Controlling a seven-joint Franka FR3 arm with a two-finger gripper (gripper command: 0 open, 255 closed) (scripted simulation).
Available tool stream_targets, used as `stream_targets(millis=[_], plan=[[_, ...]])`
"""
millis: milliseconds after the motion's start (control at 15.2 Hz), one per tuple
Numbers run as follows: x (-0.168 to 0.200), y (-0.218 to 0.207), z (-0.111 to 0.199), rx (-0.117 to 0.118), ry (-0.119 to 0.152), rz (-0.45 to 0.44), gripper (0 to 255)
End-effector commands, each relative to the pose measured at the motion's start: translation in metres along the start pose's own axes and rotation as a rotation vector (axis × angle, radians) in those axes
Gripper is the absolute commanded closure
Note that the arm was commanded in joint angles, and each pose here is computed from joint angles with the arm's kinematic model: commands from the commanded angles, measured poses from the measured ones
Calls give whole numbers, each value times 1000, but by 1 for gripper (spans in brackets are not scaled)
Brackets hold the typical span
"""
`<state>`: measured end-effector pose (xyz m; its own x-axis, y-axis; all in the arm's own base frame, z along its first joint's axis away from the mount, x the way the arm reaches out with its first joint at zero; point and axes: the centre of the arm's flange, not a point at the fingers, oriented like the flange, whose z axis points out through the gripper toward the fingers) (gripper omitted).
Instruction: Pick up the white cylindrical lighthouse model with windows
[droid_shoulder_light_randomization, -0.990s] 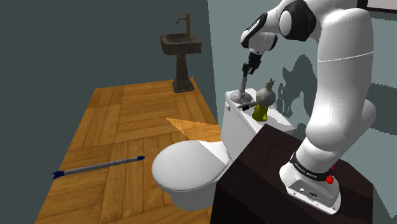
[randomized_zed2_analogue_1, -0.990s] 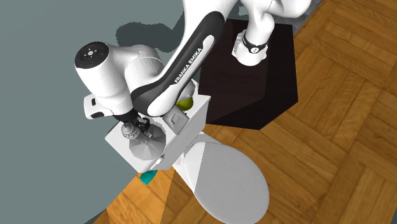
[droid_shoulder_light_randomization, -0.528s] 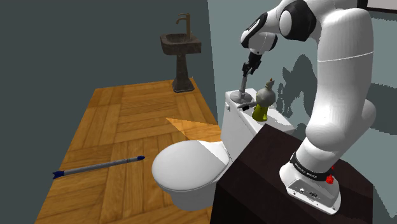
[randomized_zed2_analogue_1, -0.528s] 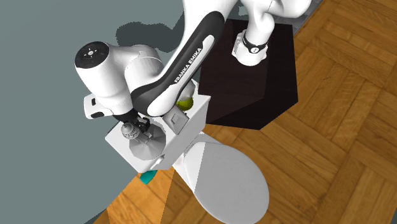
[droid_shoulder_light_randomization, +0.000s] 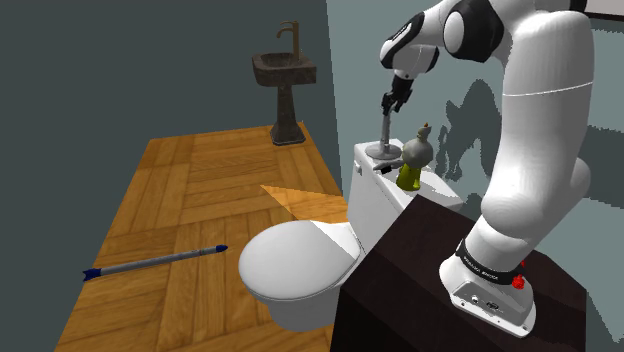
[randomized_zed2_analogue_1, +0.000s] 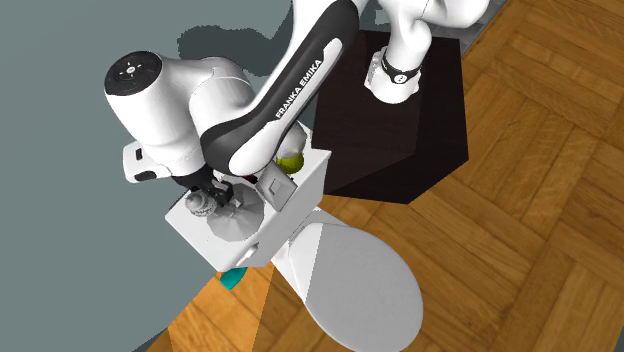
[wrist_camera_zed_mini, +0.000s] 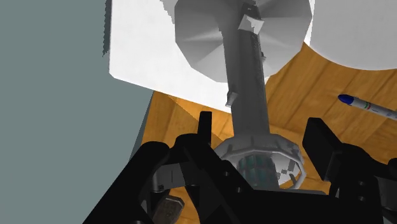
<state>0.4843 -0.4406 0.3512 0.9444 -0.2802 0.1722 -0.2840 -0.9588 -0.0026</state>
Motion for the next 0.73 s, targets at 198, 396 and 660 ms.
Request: stream_targets(millis=[198,396,660], plan=[[5,0,-27,0,1,0,255],[8,0,-43,0,1,0,255],[10,0,-54,0,1,0,255]])
